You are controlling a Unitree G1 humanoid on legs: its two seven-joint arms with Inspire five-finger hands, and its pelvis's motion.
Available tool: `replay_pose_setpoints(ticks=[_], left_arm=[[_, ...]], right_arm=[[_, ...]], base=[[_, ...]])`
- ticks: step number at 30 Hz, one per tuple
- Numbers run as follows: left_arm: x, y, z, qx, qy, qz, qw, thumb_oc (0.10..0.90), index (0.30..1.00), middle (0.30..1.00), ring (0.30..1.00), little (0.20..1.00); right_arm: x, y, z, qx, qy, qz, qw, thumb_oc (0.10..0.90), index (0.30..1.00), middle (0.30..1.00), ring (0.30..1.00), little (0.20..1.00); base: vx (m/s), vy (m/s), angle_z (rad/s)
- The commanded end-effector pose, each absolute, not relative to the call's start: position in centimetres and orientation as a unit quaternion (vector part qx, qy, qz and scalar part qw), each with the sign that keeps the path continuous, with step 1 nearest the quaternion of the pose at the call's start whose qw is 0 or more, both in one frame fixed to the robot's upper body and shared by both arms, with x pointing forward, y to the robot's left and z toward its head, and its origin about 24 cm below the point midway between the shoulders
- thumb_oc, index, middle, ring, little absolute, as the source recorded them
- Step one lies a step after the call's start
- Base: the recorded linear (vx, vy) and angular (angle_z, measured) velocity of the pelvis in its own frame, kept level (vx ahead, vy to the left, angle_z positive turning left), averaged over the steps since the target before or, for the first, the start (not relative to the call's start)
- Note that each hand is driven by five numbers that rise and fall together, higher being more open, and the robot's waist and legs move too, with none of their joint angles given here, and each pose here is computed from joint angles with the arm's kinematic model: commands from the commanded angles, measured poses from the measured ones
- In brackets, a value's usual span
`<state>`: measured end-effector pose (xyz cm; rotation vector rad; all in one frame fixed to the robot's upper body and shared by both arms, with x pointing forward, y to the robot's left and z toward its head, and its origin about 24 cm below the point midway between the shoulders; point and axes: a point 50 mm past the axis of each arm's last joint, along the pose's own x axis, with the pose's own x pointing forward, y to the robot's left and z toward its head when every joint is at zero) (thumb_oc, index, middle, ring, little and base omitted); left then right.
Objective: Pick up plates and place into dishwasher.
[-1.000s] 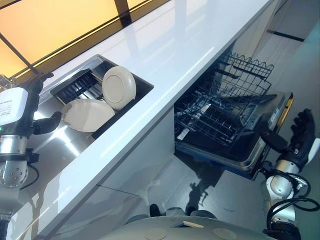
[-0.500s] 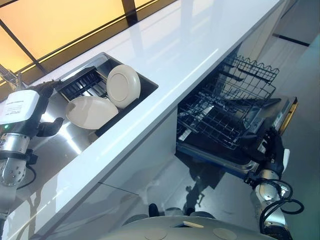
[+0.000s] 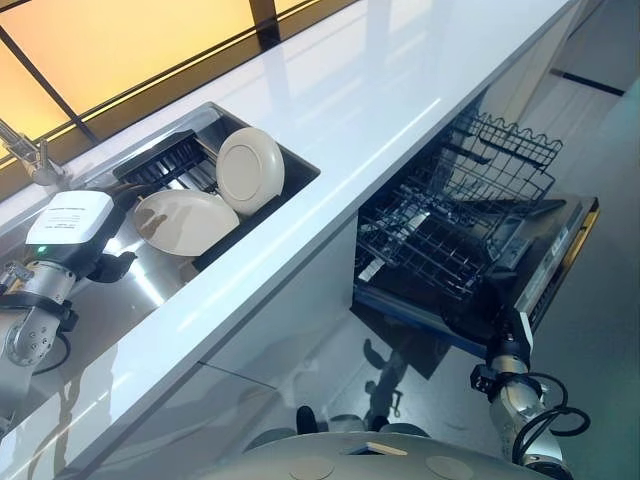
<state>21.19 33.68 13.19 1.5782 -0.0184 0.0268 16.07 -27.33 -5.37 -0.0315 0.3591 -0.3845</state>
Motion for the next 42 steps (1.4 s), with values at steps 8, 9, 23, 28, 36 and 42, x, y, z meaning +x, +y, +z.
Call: replay_pose_setpoints(ticks=[8, 9, 23, 28, 36, 42], left_arm=[[23.9, 32.9, 19.4, 0.732, -0.138, 0.106, 0.659, 0.800, 0.900, 0.900, 0.900, 0.900], [24.0, 32.8, 19.2, 0.733, -0.140, 0.108, 0.657, 0.800, 0.900, 0.900, 0.900, 0.900], [25.5, 31.3, 18.4, 0.781, -0.121, 0.044, 0.611, 0.800, 0.900, 0.900, 0.900, 0.900], [26.0, 30.7, 18.4, 0.787, -0.115, 0.016, 0.606, 0.800, 0.900, 0.900, 0.900, 0.900], [26.9, 29.9, 18.3, 0.773, -0.129, 0.008, 0.621, 0.800, 0.900, 0.900, 0.900, 0.900], [27.2, 29.8, 18.1, 0.773, -0.127, 0.006, 0.622, 0.800, 0.900, 0.900, 0.900, 0.900]], right_arm=[[20.3, -25.5, -0.1, -0.013, 0.010, -0.114, 0.993, 0.800, 0.900, 0.900, 0.900, 0.900], [20.3, -25.4, -0.1, -0.012, 0.009, -0.110, 0.994, 0.800, 0.900, 0.900, 0.900, 0.900], [20.4, -24.6, -0.3, -0.005, 0.015, -0.083, 0.996, 0.800, 0.900, 0.900, 0.900, 0.900], [20.4, -24.6, -0.4, -0.004, 0.016, -0.082, 0.996, 0.800, 0.900, 0.900, 0.900, 0.900], [20.1, -24.6, -0.7, -0.006, 0.023, -0.081, 0.996, 0.800, 0.900, 0.900, 0.900, 0.900], [20.1, -24.7, -0.7, -0.008, 0.024, -0.081, 0.996, 0.800, 0.900, 0.900, 0.900, 0.900]], base=[[0.00, 0.000, 0.00], [0.00, 0.000, 0.00], [0.00, 0.000, -0.01], [0.00, 0.000, 0.00], [0.00, -0.003, -0.01], [0.00, -0.008, -0.05]])
